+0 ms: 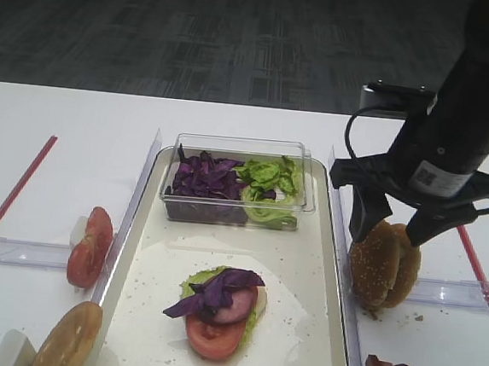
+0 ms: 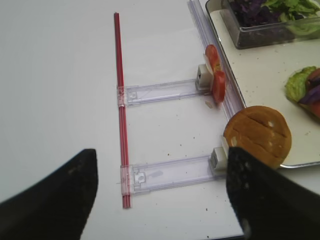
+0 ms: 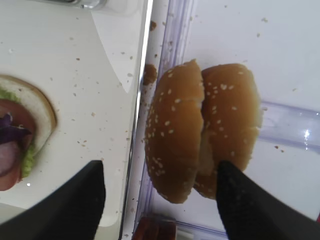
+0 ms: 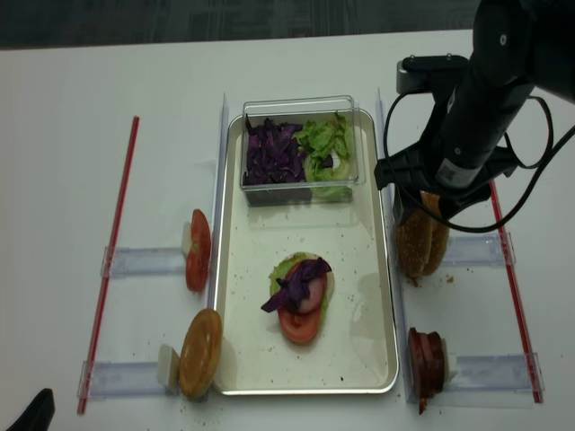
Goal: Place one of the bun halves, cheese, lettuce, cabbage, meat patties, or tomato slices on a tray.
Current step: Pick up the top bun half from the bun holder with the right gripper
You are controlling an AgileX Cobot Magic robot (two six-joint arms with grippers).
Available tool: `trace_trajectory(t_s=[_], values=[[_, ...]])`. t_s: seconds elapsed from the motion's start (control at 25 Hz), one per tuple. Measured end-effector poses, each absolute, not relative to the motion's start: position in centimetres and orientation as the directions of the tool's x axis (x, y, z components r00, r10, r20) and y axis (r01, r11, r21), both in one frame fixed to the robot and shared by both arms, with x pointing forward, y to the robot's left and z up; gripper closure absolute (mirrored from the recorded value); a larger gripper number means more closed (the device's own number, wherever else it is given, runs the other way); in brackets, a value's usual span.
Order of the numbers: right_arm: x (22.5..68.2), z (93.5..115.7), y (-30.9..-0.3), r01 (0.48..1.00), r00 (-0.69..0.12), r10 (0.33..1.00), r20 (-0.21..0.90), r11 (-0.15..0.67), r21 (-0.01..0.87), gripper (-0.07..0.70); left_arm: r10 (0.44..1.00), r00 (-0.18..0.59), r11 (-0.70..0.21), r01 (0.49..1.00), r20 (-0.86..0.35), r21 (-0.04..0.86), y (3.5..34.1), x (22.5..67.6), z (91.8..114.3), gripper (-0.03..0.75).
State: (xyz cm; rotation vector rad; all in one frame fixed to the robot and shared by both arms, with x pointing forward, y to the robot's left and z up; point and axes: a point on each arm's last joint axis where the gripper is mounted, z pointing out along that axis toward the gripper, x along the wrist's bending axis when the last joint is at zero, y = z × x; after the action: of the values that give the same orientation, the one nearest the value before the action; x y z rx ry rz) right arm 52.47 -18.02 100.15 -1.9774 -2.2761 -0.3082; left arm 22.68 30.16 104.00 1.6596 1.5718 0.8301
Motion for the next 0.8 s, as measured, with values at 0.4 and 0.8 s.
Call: trace_trajectory(t_s=[0.4, 0.8], values=[[52.98, 99.6, -17.84, 0.989, -0.141, 0.966, 0.215, 0.128, 0.073, 0.132, 0.998, 0.06, -0.024, 0.553, -0.012, 0.833, 30.16, 22.68, 104.0, 0.223], [53.11, 99.5, -17.73, 0.989, -0.137, 0.965, 0.224, 0.122, 0.079, 0.174, 0.998, 0.057, -0.026, 0.553, -0.006, 0.833, 30.21, 22.68, 104.0, 0.223]])
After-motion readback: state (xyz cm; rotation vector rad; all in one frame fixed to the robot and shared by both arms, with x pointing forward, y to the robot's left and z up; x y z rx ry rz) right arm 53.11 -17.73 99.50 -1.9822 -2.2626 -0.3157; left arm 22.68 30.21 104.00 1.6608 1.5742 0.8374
